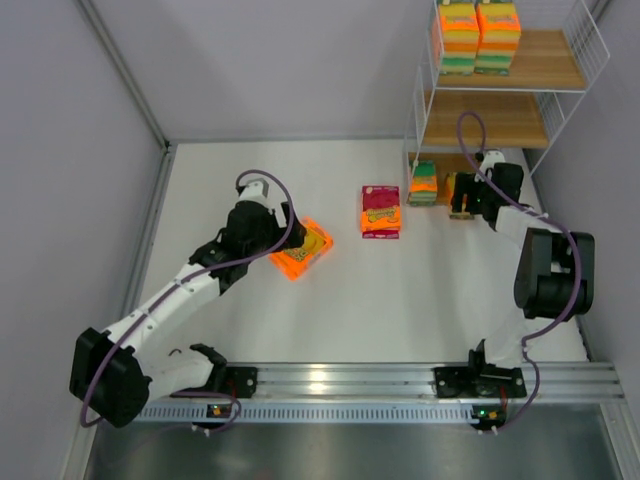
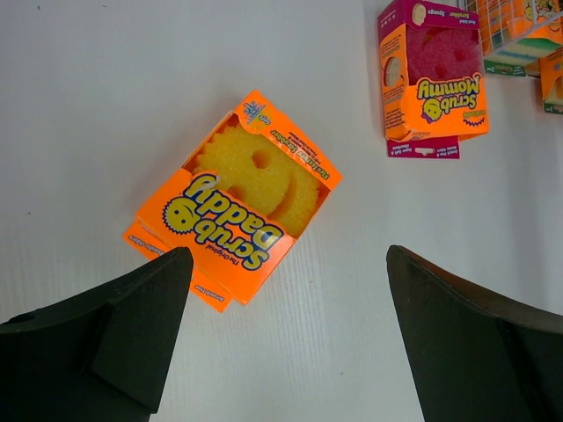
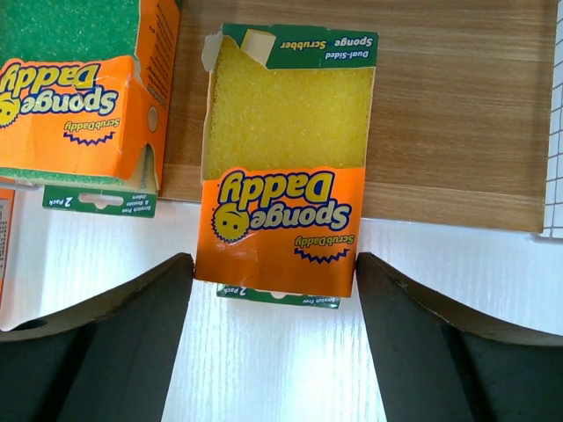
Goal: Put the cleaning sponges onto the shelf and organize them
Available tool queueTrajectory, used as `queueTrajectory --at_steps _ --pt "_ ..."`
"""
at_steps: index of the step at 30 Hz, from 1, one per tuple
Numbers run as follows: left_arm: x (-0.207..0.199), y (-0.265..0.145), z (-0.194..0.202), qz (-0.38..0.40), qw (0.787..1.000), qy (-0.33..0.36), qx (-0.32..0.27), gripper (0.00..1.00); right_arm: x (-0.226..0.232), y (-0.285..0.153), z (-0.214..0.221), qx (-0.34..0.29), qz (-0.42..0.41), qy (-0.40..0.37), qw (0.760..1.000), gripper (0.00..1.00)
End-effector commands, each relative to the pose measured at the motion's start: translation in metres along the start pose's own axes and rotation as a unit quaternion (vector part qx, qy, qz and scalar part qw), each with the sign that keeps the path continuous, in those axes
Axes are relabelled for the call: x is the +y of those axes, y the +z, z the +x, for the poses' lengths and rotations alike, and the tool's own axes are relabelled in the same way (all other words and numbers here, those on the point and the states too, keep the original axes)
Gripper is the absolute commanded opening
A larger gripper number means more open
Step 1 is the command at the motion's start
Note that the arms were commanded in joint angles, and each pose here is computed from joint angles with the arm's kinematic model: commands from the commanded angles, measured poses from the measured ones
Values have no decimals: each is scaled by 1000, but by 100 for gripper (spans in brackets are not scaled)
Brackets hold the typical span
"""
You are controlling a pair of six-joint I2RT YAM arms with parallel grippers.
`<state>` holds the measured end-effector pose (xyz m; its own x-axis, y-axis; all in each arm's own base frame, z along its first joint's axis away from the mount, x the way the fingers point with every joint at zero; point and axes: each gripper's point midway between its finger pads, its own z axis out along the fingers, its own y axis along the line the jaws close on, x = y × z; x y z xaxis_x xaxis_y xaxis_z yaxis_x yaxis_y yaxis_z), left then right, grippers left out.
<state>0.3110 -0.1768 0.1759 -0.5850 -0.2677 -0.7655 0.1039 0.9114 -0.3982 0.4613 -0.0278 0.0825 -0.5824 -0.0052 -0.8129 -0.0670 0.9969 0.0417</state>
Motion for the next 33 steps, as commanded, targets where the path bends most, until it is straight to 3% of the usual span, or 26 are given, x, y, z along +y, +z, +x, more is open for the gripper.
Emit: queueTrajectory --at_steps 1,5,8,15,20,23,24,27,33 --pt "-8 -5 -17 15 1000 -4 -27 98 7 -3 -11 -12 -13 -3 1000 76" --pt "-6 -5 -18 11 1000 -3 -30 98 6 0 -10 -6 -10 0 1000 76" --pt "-6 -5 -17 9 1000 -3 -29 98 4 5 -15 -3 -7 5 1000 69" --pt "-4 -6 -18 6 999 -2 -33 98 12 5 -51 -62 -31 9 998 61" --pt "-2 -6 -17 3 999 -2 -32 98 12 5 -57 -79 -29 7 996 61" --pt "-2 -6 -16 3 999 -3 -32 98 14 4 -61 -94 -34 12 995 70" --pt "-3 -5 -16 3 999 -3 -31 98 15 6 -57 -91 -37 12 995 77" --pt "-3 -5 -16 5 1000 -2 -29 98 17 8 -48 -81 -30 27 996 88" --pt "-3 -9 -19 7 999 0 -38 98 18 -12 -45 -92 -15 37 995 96"
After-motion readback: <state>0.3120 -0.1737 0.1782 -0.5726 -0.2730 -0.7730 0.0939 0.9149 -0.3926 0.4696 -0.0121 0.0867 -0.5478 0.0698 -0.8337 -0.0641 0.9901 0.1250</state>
